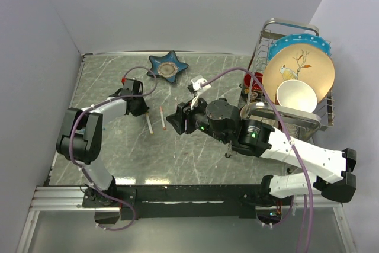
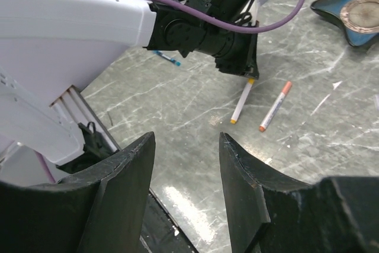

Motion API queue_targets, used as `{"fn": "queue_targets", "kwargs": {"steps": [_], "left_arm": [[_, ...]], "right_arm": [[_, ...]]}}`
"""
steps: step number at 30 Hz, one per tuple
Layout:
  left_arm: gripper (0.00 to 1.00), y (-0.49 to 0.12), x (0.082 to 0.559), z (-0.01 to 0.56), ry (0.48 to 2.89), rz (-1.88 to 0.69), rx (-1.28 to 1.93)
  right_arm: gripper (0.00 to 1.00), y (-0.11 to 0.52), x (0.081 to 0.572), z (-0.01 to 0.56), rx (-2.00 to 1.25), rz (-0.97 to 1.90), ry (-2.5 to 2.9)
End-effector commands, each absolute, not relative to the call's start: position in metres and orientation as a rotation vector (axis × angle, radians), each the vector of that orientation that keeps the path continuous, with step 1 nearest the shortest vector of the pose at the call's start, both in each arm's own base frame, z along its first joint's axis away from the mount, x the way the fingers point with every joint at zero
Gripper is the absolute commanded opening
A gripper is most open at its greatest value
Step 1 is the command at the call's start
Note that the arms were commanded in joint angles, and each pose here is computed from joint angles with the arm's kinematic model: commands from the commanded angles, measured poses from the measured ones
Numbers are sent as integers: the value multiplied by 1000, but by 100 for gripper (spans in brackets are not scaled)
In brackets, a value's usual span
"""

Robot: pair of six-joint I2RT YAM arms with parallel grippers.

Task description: Insert the pens into the pen caps

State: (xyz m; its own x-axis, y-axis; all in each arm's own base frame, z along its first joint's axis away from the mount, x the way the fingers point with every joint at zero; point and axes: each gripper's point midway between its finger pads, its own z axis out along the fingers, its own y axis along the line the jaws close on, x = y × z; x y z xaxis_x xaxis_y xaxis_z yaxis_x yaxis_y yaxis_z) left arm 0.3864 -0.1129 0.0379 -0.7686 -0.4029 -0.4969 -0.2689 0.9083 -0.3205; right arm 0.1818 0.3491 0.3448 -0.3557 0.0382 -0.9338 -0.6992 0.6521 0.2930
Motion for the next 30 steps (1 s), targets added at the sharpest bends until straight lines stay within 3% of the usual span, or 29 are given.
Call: {"fn": "queue_targets", "kwargs": {"steps": [1,7,11,14,16,18,22,30], "left_arm": [[19,-112,401,45,2463,-298,-461],[39,-118,403,66,2443,-348,-467],[45,-118,404,113,2358,-386,-441],[55,-113,400,156,2272,-441,-444],[75,-112,394,175,2229,-479,-433],[89,-107,383,201,2174,-494,-419],[99,-102,359,223,2137,-493,-383],[99,-69,312,216,2099,-363,-477]], "right_arm": [[55,340,188,362,-473,820,1739],[54,334,189,368,-451,813,1734],[54,332,190,362,-468,788,1729],[54,331,195,358,-466,757,1716],[54,332,199,358,-474,718,1734],[54,331,205,363,-461,674,1748],[54,339,214,365,-482,607,1771],[54,355,248,346,-522,366,1838]]}}
